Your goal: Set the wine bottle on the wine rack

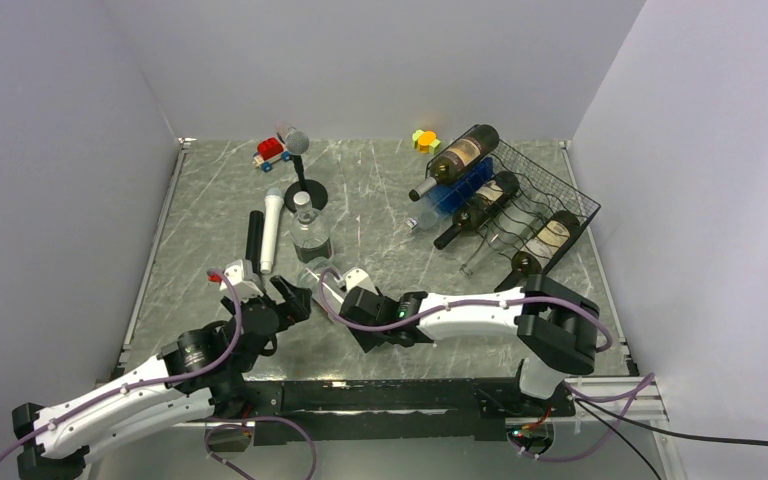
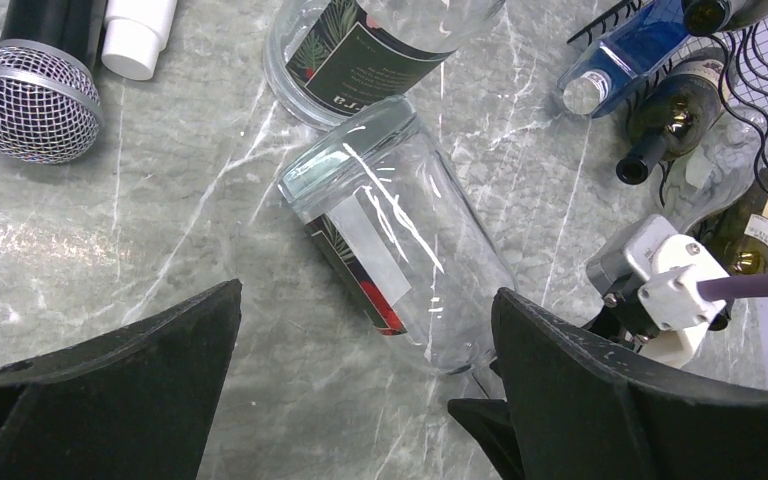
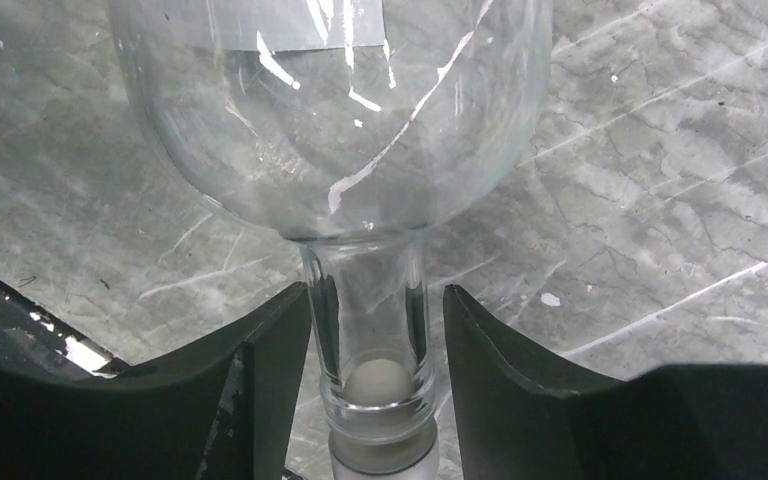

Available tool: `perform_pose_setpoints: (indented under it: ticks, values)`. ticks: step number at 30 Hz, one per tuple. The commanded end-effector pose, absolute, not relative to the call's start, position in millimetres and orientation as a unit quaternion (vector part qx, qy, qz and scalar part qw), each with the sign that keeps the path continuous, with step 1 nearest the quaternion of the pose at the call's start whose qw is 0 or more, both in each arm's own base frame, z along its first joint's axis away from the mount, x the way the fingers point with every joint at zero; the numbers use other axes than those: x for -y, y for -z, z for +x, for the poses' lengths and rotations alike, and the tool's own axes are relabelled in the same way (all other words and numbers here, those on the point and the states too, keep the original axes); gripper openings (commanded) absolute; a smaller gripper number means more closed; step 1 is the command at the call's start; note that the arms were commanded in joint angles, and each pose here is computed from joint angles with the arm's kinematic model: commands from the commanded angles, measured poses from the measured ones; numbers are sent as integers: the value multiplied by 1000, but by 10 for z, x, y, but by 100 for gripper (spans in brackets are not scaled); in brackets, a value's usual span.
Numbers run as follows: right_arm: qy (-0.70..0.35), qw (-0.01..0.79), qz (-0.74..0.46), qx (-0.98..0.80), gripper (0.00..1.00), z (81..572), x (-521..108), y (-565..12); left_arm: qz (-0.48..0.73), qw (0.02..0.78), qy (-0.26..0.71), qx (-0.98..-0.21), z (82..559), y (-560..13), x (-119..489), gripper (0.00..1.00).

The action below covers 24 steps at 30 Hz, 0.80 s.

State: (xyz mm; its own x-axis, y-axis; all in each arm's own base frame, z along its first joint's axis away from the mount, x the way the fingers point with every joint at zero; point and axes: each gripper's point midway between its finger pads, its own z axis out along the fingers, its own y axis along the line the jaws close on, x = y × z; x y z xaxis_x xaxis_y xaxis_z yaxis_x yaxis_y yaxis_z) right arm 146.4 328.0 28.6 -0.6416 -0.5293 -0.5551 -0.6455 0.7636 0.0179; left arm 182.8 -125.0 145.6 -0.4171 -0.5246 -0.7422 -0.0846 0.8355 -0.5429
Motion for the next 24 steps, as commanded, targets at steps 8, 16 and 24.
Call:
perform_pose_setpoints:
  ticks: [8,16,24]
  values:
    - [-121,311,-333,-882,57,1681,-3642,-413,-206,529,226,-792,1873,-1701,1179,99]
    - [-105,314,-320,-887,56,1728,-3620,-265,-208,531,226,-789,1868,-1723,1148,99]
    - [-87,312,-314,-892,53,1756,-3587,-120,-211,533,223,-789,1864,-1744,1119,99]
